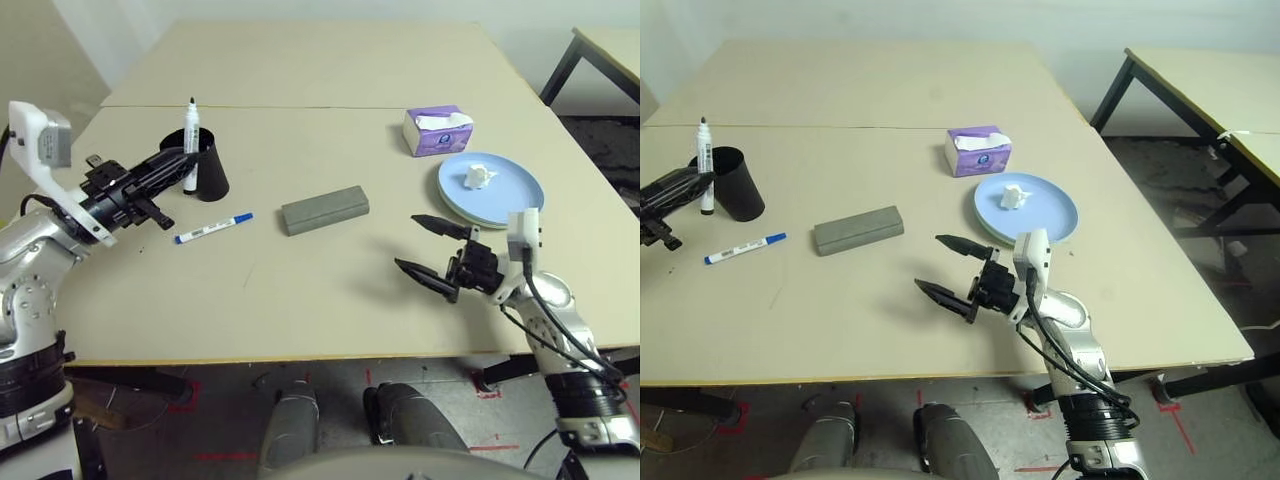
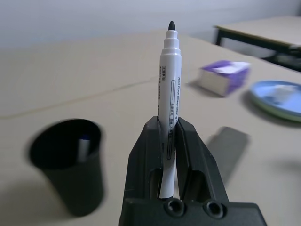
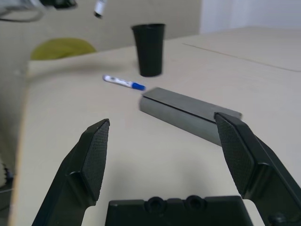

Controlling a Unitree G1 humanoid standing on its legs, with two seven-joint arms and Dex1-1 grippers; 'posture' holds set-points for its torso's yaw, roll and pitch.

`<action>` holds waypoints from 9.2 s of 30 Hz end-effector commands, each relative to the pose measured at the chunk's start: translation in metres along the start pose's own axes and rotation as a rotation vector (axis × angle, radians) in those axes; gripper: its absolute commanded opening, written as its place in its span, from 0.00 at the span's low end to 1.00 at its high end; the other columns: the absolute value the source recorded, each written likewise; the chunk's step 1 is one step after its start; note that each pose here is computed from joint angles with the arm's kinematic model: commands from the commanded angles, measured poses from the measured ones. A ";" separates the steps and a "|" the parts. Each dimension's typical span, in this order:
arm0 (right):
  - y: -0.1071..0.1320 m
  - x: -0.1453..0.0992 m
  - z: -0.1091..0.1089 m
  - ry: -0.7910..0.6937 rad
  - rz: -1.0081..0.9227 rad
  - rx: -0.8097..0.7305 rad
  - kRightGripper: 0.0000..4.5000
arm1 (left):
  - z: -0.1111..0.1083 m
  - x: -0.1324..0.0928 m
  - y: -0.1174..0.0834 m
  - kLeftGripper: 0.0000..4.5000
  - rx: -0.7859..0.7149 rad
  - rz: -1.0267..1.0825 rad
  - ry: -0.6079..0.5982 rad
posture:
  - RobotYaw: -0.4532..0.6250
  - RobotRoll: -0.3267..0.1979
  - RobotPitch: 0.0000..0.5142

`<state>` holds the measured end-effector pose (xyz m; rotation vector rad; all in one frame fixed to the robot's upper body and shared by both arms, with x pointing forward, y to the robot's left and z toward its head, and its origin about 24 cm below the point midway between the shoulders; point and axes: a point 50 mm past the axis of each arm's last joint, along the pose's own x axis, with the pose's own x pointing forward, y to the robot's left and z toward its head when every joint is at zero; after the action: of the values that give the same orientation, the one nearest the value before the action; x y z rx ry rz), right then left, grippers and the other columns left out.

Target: Organize and tidy the items on the table.

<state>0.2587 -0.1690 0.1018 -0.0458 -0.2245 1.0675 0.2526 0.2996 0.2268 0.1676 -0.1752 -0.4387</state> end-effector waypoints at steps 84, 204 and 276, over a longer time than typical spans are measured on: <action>0.014 0.007 0.000 0.012 0.119 0.023 1.00 | 0.055 0.003 0.050 1.00 0.322 -0.498 0.425 | 0.41 0.62 0.28; 0.022 0.022 0.004 -0.005 0.149 -0.003 1.00 | -0.080 0.045 0.052 0.99 0.325 -0.376 0.895 | 0.34 0.62 0.25; 0.017 0.021 0.001 -0.005 0.091 0.010 1.00 | -0.041 0.038 0.022 0.06 0.049 -0.706 0.413 | 0.37 0.62 0.22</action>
<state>0.2523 -0.1393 0.1067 -0.0489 -0.2335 1.1843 0.3077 0.3081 0.1848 0.4078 0.3732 -1.0899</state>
